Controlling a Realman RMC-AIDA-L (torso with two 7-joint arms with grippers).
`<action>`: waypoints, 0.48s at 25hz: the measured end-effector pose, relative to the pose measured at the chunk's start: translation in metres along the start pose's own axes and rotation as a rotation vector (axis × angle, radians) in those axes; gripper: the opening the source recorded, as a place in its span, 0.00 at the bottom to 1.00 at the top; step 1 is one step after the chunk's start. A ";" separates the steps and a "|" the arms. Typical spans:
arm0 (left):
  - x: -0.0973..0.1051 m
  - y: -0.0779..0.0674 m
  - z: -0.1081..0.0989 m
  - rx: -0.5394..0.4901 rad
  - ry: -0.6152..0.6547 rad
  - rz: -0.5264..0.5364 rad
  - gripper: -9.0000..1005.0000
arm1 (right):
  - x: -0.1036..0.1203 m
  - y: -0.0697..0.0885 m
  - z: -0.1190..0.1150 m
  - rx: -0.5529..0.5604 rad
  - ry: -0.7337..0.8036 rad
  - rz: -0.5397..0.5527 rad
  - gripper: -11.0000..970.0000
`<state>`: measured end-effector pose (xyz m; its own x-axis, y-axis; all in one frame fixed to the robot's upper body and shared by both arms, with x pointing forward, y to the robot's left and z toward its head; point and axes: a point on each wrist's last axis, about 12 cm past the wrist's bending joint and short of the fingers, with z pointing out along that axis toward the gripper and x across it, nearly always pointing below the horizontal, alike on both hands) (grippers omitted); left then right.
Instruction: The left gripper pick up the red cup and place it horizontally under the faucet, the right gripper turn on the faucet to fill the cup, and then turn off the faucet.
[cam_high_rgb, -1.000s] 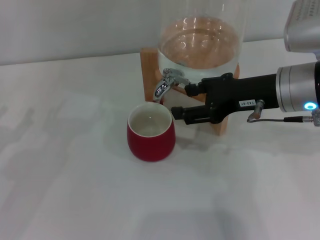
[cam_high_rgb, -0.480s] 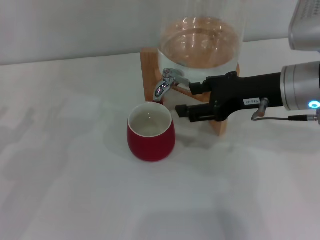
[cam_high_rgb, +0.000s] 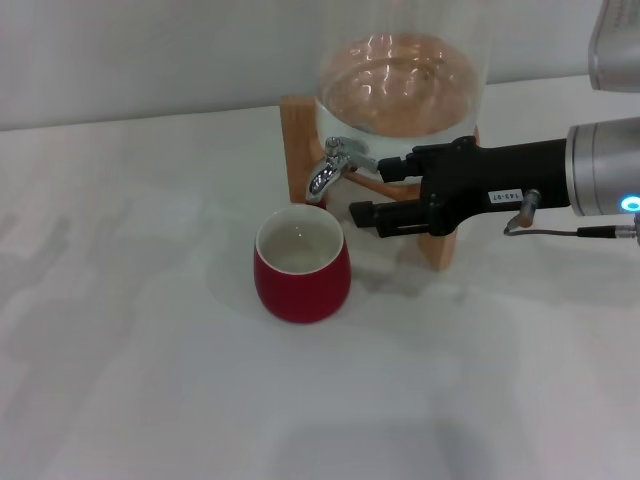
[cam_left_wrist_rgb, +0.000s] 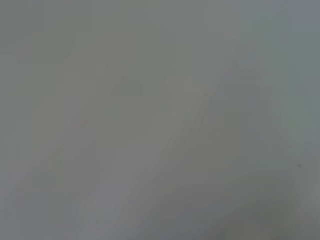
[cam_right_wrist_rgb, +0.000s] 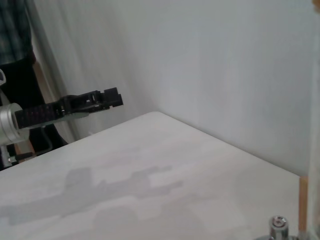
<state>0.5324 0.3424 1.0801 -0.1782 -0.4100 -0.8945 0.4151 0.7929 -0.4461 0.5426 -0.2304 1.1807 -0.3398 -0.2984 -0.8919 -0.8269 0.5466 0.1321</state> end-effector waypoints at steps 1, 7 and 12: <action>0.000 0.000 0.000 0.000 0.000 0.000 0.88 | 0.000 0.001 0.001 -0.004 -0.001 0.000 0.75; 0.000 0.000 -0.001 -0.003 0.001 0.000 0.88 | -0.002 0.008 0.004 -0.043 -0.002 -0.009 0.75; 0.000 0.001 -0.001 -0.004 0.001 -0.001 0.88 | -0.003 0.011 0.006 -0.066 0.004 -0.020 0.75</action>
<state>0.5316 0.3431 1.0794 -0.1796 -0.4103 -0.8941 0.4114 0.7943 -0.4471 0.5368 -0.2185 1.1819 -0.3243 -0.3120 -0.8930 -0.8612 0.4880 0.1423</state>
